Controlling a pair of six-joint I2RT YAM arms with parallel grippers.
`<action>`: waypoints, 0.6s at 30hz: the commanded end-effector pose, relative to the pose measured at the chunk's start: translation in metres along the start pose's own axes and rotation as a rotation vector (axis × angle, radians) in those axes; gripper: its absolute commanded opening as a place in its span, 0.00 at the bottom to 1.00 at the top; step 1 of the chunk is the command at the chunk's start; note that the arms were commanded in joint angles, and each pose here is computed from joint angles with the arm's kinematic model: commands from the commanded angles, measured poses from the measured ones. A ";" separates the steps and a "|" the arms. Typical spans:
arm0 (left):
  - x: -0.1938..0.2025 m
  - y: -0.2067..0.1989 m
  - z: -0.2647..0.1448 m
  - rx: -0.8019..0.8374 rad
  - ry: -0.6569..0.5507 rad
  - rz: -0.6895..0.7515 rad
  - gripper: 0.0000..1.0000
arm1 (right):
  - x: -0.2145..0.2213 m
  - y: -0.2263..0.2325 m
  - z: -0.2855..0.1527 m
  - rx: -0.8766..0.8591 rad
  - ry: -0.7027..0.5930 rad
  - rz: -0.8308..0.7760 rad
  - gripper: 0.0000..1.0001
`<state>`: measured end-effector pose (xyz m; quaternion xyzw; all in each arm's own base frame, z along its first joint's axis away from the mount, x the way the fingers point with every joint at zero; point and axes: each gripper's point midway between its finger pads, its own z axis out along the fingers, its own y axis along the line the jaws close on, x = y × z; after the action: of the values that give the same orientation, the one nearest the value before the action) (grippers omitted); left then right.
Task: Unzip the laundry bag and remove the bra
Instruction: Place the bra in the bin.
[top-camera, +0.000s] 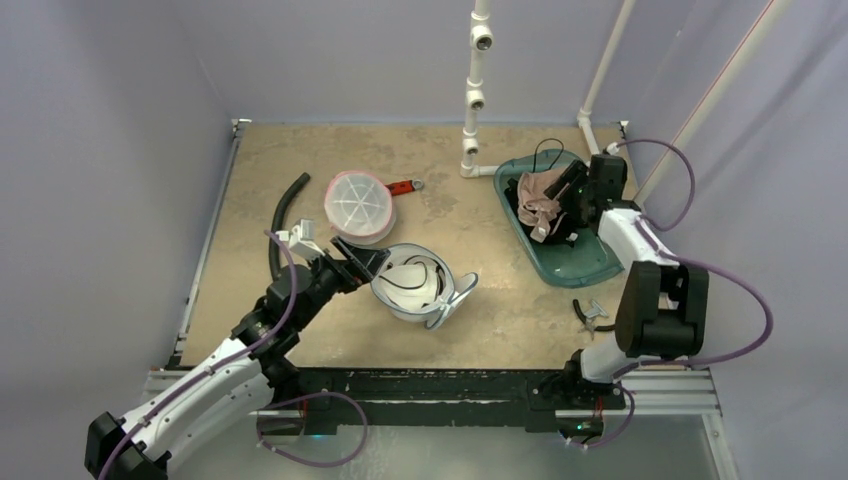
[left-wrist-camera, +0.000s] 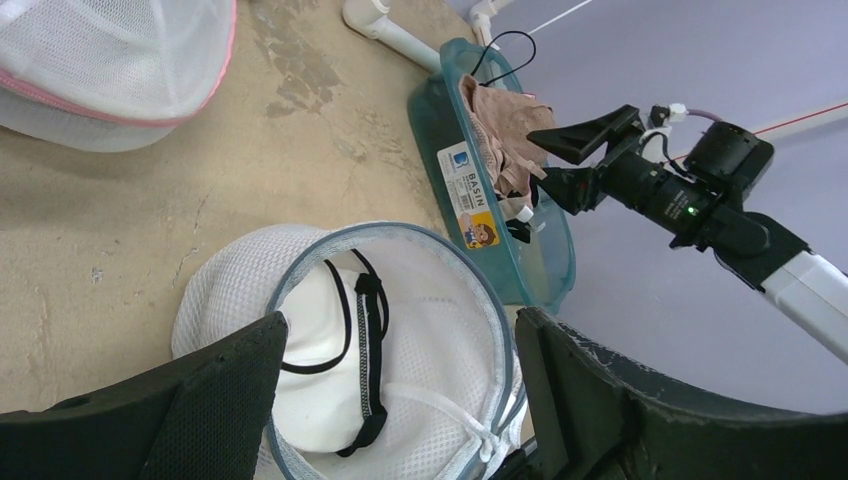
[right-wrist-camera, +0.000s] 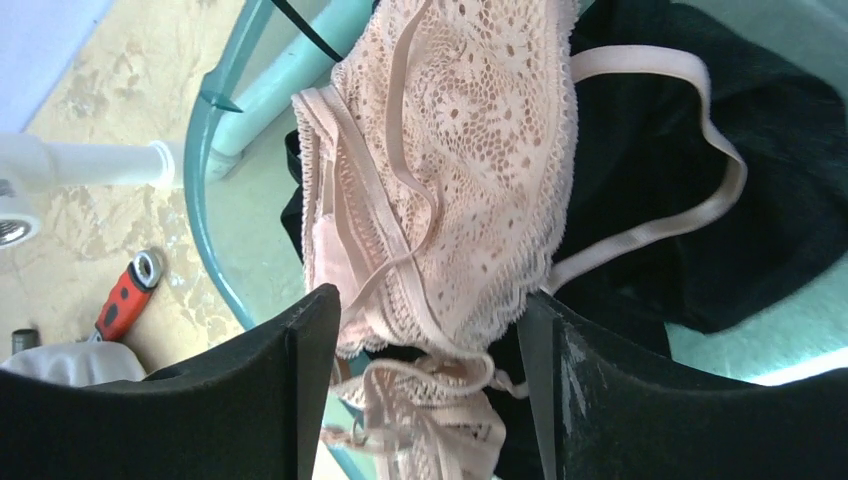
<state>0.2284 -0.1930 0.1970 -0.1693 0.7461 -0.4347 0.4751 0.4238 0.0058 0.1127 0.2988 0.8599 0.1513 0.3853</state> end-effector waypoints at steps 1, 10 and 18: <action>-0.003 0.000 -0.002 0.006 -0.017 0.000 0.83 | -0.015 -0.010 -0.030 0.061 -0.080 -0.030 0.69; -0.001 0.004 -0.004 -0.008 -0.004 0.004 0.83 | -0.033 0.029 -0.092 0.025 -0.229 -0.155 0.65; 0.001 -0.004 -0.006 0.027 0.018 0.053 0.75 | -0.031 0.086 -0.077 -0.114 -0.298 -0.123 0.19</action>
<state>0.2238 -0.1899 0.1890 -0.1653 0.7561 -0.4252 0.4692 0.3964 0.0566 0.2241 0.2018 0.8253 0.1233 0.5128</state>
